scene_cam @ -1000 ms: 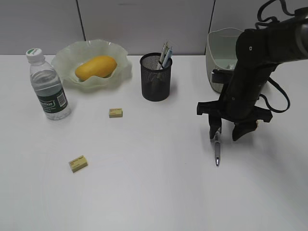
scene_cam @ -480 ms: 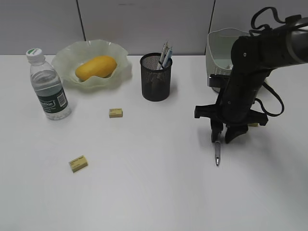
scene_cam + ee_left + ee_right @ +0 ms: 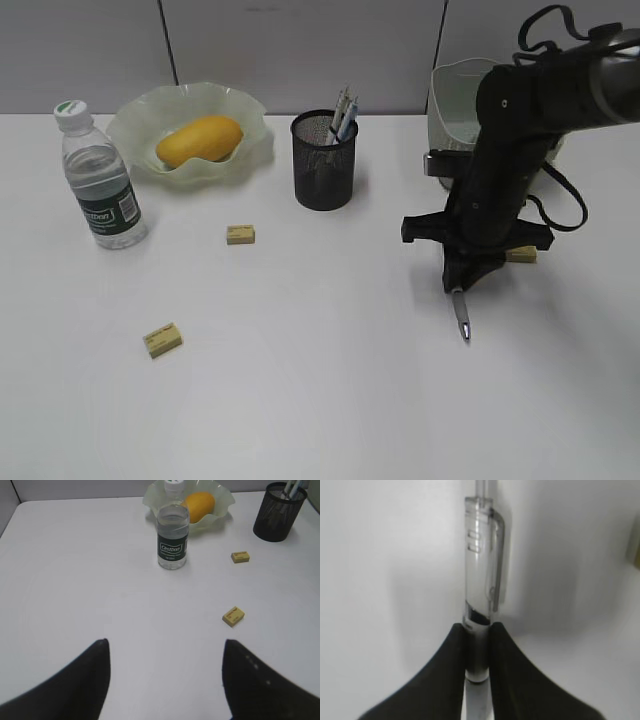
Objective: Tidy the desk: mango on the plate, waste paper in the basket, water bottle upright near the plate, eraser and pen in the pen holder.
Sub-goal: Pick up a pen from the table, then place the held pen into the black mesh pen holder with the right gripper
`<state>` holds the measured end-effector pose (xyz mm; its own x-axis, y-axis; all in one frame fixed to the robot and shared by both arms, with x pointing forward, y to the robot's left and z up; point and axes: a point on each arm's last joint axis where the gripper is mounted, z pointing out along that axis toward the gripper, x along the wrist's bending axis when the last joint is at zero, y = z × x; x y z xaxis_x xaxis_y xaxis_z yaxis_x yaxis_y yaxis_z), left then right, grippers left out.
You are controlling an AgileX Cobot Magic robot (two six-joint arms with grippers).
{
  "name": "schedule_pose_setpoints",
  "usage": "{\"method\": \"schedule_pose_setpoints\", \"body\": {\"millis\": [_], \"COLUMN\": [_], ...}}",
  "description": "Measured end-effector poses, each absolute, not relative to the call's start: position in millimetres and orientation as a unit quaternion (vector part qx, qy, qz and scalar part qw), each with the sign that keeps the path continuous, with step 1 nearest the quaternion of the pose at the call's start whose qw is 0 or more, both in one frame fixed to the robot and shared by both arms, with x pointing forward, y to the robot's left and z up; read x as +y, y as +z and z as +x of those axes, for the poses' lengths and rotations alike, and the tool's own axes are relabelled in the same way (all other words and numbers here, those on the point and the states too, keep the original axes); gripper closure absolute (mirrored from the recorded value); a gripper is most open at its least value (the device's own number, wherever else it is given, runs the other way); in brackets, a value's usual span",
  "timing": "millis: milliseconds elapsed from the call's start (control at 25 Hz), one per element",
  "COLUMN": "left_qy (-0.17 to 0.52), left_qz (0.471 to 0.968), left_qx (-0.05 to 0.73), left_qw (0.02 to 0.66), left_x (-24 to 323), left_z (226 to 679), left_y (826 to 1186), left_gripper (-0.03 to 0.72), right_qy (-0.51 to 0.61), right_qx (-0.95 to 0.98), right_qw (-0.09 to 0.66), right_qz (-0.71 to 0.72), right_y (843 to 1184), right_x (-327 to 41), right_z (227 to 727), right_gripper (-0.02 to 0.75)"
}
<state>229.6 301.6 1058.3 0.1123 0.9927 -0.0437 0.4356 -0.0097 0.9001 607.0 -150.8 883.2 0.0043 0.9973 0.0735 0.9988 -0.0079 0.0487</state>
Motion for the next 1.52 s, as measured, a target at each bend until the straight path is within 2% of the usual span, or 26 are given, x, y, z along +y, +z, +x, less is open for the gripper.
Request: {"method": "schedule_pose_setpoints", "body": {"millis": [120, 480, 640, 880, 1040, 1520], "left_qy": [0.341, 0.341, 0.341, 0.341, 0.341, 0.341], "left_qz": [0.624, 0.624, 0.624, 0.624, 0.624, 0.624], "left_qx": [0.573, 0.573, 0.573, 0.573, 0.573, 0.573], "left_qw": [0.409, 0.409, 0.409, 0.409, 0.409, 0.409], "left_x": [302, 302, 302, 302, 302, 302], "left_z": [230, 230, 230, 230, 230, 230], "left_y": [1058, 1058, 1058, 1058, 1058, 1058], "left_gripper": [0.158, 0.158, 0.158, 0.158, 0.158, 0.158], "right_qy": [-0.075, -0.344, -0.437, -0.509, -0.534, -0.526], "right_qx": [-0.712, -0.699, -0.688, -0.66, -0.641, -0.641], "right_qw": [-0.006, -0.123, -0.173, -0.206, -0.221, -0.23], "right_qz": [-0.698, -0.615, -0.554, -0.512, -0.505, -0.509], "right_y": [904, 1027, 1056, 1065, 1057, 991], "right_x": [-148, -121, -98, -77, -73, -62], "right_z": [615, 632, 629, 631, 640, 663], "right_gripper": [0.623, 0.623, 0.623, 0.623, 0.623, 0.623]}}
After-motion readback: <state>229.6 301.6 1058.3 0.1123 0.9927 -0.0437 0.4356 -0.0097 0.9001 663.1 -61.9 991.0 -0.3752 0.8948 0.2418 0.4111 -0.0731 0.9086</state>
